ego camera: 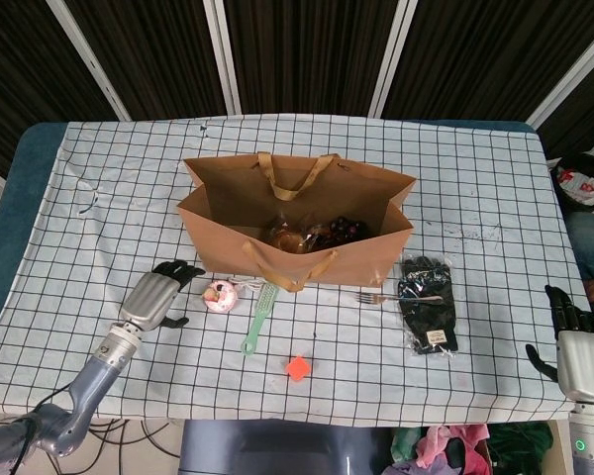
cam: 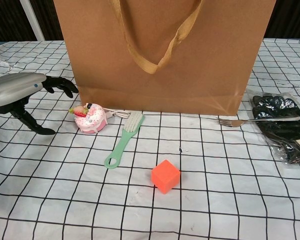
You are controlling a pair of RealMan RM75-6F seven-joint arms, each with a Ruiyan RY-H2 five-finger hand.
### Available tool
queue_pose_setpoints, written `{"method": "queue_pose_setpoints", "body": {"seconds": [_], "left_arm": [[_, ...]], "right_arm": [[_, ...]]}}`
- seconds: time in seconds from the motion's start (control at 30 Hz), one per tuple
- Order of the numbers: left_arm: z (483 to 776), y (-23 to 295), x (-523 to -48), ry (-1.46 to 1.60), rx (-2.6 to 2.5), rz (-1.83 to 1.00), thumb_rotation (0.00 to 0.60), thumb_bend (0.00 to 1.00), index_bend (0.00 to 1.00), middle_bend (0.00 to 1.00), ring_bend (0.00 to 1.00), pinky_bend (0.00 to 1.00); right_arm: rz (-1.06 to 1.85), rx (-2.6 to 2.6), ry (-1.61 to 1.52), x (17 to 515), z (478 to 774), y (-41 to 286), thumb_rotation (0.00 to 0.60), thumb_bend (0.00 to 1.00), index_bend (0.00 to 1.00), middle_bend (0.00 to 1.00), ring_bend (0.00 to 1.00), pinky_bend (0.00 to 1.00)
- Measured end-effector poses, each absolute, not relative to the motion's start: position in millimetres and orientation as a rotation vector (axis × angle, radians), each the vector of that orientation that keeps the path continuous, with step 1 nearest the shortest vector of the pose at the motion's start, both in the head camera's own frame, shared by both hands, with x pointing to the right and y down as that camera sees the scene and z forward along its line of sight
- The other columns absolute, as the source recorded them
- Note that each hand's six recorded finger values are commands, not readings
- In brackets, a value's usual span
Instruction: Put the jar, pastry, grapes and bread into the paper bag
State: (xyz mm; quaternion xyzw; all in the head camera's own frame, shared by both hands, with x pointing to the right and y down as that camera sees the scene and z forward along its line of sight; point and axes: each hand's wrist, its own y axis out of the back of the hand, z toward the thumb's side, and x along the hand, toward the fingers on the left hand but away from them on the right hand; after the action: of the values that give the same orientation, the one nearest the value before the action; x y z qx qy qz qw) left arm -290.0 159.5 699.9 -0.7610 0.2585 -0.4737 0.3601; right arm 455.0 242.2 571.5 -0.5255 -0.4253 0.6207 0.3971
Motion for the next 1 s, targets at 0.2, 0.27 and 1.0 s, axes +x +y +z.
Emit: {"method": "queue_pose_setpoints", "body": {"seconds": [0.2, 0.27, 1.0], "left_arm": [[706.9, 160.9, -274.2, 0.653, -1.976, -1.205, 0.6, 0.12, 0.23, 0.25, 0.15, 0.23], [708.7, 161.3, -269.8, 0.646, -1.979, -1.198, 0.6, 0.13, 0.24, 0.25, 0.16, 0.23], [722.9, 161.6, -241.9, 0.58, -2.006, -1.165, 0.6, 0.22, 0.26, 0.3, 0.21, 0.27]], "right_arm": [[1.572, -1.335, -1.081, 455.6, 571.6, 241.9, 0.6, 0.19, 0.03, 0.1, 0.23, 0.24], [1.572, -1.336, -1.081, 455.9, 571.7, 241.9, 0.6, 0.19, 0.03, 0.1, 0.23, 0.24], [1.568, -1.34, -1.09, 457.0, 570.7, 241.4, 0.6, 0.19, 0.03, 0.1, 0.23, 0.24]]}}
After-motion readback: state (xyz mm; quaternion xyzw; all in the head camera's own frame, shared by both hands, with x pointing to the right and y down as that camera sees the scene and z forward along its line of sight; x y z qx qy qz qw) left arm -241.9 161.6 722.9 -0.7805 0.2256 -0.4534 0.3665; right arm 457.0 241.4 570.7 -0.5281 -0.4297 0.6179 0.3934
